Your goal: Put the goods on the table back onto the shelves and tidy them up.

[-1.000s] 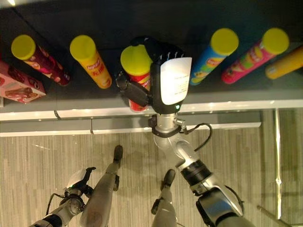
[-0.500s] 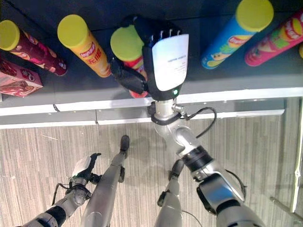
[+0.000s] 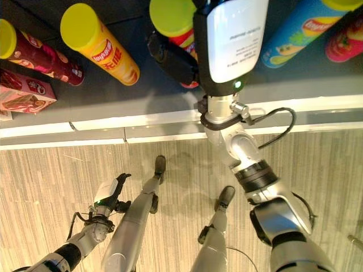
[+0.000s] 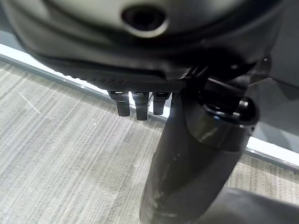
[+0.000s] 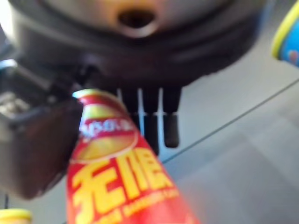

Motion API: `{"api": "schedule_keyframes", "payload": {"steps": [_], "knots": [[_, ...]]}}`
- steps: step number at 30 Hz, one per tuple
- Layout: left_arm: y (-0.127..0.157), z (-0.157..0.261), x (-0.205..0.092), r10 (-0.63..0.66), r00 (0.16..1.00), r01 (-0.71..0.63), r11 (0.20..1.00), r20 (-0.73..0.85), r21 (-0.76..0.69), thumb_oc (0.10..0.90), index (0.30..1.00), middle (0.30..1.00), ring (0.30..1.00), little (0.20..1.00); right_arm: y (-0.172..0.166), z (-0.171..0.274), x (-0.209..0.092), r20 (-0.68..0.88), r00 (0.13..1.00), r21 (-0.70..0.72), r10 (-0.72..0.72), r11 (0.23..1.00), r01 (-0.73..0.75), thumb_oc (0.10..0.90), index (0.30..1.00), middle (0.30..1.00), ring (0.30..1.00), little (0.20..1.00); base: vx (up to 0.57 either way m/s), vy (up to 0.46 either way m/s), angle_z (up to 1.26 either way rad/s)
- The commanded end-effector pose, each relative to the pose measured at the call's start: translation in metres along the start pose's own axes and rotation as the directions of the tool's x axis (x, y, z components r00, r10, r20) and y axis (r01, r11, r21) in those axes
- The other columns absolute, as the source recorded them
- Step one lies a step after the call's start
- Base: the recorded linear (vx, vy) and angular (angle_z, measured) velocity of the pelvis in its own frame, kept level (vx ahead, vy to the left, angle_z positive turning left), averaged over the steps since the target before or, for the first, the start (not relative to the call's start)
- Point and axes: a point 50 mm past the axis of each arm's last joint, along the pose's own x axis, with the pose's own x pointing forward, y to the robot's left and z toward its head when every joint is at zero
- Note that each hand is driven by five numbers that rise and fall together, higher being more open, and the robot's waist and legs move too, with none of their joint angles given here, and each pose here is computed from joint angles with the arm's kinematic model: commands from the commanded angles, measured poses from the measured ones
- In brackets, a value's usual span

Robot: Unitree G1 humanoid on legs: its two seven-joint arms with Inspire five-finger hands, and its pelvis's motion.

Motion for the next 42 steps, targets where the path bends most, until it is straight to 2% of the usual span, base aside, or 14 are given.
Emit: {"api": "schedule_keyframes", "payload": {"steps": [1,12,13,15,16,26,42], "knots": [[-0.009,0.003,-0.011,-0.007,0.997,0.002,0.998,0.079,0.061,0.800,0.900,0.900,0.900,0.900,-0.034,0.017,0.049,0.155,0.940,0.070,-0.305,0.952,0.297,0.400,0.300,0.300,0.300,0.300,0.01,0.031,0.00],[-0.002,0.014,-0.009,0.069,0.985,-0.084,0.992,0.156,0.092,0.800,0.900,0.900,0.900,0.900,-0.028,0.013,0.042,0.116,0.951,0.072,-0.288,0.957,0.281,0.400,0.300,0.300,0.300,0.300,0.02,0.030,-0.03],[0.012,0.004,0.002,0.129,0.989,-0.134,0.988,0.076,0.072,0.800,0.900,0.900,0.900,0.900,-0.022,0.016,0.030,0.064,0.965,0.093,-0.253,0.965,0.247,0.400,0.300,0.300,0.300,0.300,0.02,0.039,0.02],[0.019,0.002,0.009,0.171,0.985,-0.173,0.983,0.037,0.066,0.800,0.900,0.900,0.900,0.900,-0.013,0.024,0.020,0.029,0.978,0.136,-0.205,0.971,0.199,0.400,0.300,0.300,0.300,0.300,0.01,0.072,0.01],[0.019,-0.001,0.006,0.165,0.985,-0.170,0.981,0.052,0.096,0.800,0.900,0.900,0.900,0.900,-0.004,0.031,0.017,0.043,0.986,0.178,-0.160,0.973,0.150,0.800,0.900,0.900,0.900,0.900,0.00,0.062,-0.04],[0.016,-0.006,0.004,0.131,0.991,-0.132,0.987,0.018,0.096,0.800,0.900,0.900,0.900,0.900,0.001,0.027,0.009,0.015,0.993,0.156,-0.115,0.982,0.111,0.800,0.900,0.900,0.900,0.900,0.00,0.008,-0.03],[0.020,-0.016,0.004,0.147,0.989,-0.143,0.985,-0.034,0.101,0.800,0.900,0.900,0.900,0.900,-0.009,0.024,0.011,0.003,0.988,0.159,-0.158,0.975,0.155,0.800,0.900,0.900,0.900,0.900,0.00,-0.004,-0.01]]}}
